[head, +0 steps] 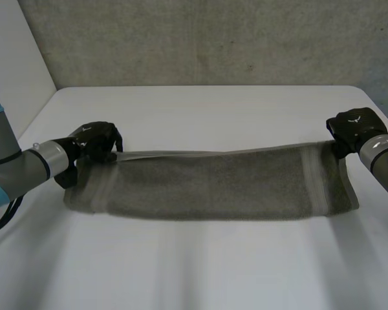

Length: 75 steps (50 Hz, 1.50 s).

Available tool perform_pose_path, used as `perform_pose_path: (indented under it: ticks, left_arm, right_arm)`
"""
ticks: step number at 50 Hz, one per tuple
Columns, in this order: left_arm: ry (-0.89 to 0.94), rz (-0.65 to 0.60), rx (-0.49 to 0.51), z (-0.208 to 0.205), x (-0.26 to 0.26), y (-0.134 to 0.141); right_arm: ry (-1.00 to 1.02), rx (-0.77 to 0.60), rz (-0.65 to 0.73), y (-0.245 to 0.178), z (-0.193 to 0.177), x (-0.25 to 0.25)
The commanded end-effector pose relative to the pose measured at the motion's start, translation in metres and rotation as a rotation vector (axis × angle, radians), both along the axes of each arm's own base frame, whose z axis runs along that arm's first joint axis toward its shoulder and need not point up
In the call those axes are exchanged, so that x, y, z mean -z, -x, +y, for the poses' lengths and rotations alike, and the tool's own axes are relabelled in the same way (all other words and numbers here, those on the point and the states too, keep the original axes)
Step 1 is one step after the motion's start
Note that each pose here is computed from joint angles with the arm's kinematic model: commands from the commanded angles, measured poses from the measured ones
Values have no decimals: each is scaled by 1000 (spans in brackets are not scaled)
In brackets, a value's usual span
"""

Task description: Fold the towel.

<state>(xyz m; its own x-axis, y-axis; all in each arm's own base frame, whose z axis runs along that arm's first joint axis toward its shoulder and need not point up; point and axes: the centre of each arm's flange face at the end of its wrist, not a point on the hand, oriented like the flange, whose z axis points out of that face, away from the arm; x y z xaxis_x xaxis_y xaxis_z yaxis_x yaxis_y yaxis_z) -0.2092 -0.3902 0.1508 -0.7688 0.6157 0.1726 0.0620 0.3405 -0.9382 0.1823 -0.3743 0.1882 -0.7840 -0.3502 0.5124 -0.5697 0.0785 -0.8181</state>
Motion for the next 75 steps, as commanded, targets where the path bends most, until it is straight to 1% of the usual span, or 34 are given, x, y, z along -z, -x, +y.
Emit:
perform_pose_path:
  ticks: [1, 9, 12, 14, 16, 17, 19, 20, 22, 23, 25, 28, 30, 31, 33, 36, 41, 52, 62, 75]
  left_arm:
    - [-1, -8, -21, -3, 1, -2]
    - [2, -12, -28, 7, -10, -4]
    - [17, -8, -21, 17, -22, -4]
    - [39, -5, -16, 27, -34, -5]
    - [48, -5, -19, 33, -40, -6]
    - [48, -5, -19, 33, -40, -6]
    - [68, -5, -23, 42, -46, -9]
    - [68, -5, -23, 42, -46, -9]
    - [94, -7, -25, 51, -47, -10]
    - [94, -7, -25, 51, -47, -10]
    - [136, -41, -19, 58, -41, -11]
    - [161, -72, -13, 61, -36, -12]
    - [201, -147, 4, 67, -24, -14]
    - [201, -148, 4, 67, -24, -14]
    - [221, -212, 22, 70, -16, -16]
    - [224, -229, 31, 71, -13, -16]
    - [211, -236, 35, 73, -7, -17]
    - [176, -240, 30, 70, 6, -21]
    - [168, -240, 11, 67, 7, -26]
    - [168, -240, 10, 68, 6, -27]
  right_arm:
    - [-8, 9, 6, -1, -6, 7]
    - [13, 10, -6, -1, -8, -1]
    - [41, 12, -10, 0, -5, -15]
    - [90, 7, -15, 1, 2, -37]
    - [106, 2, -14, 1, 7, -46]
    - [106, 2, -14, 1, 7, -46]
    - [103, -6, -6, 2, 20, -52]
    - [103, -6, -6, 2, 20, -52]
    - [86, -17, -7, 2, 38, -57]
    - [86, -17, -7, 2, 38, -57]
    - [65, -44, -8, 3, 55, -55]
    - [50, -71, -10, 2, 63, -51]
    - [4, -129, 2, -1, 78, -37]
    - [4, -129, 2, -1, 78, -36]
    - [-37, -171, 20, -3, 88, -21]
    - [-44, -173, 29, -1, 90, -14]
    - [-38, -126, 36, 16, 83, 7]
    - [-98, -120, 44, 18, 72, 41]
    - [-128, -130, 119, 22, 71, 58]
    - [-150, -122, 122, 25, 65, 66]
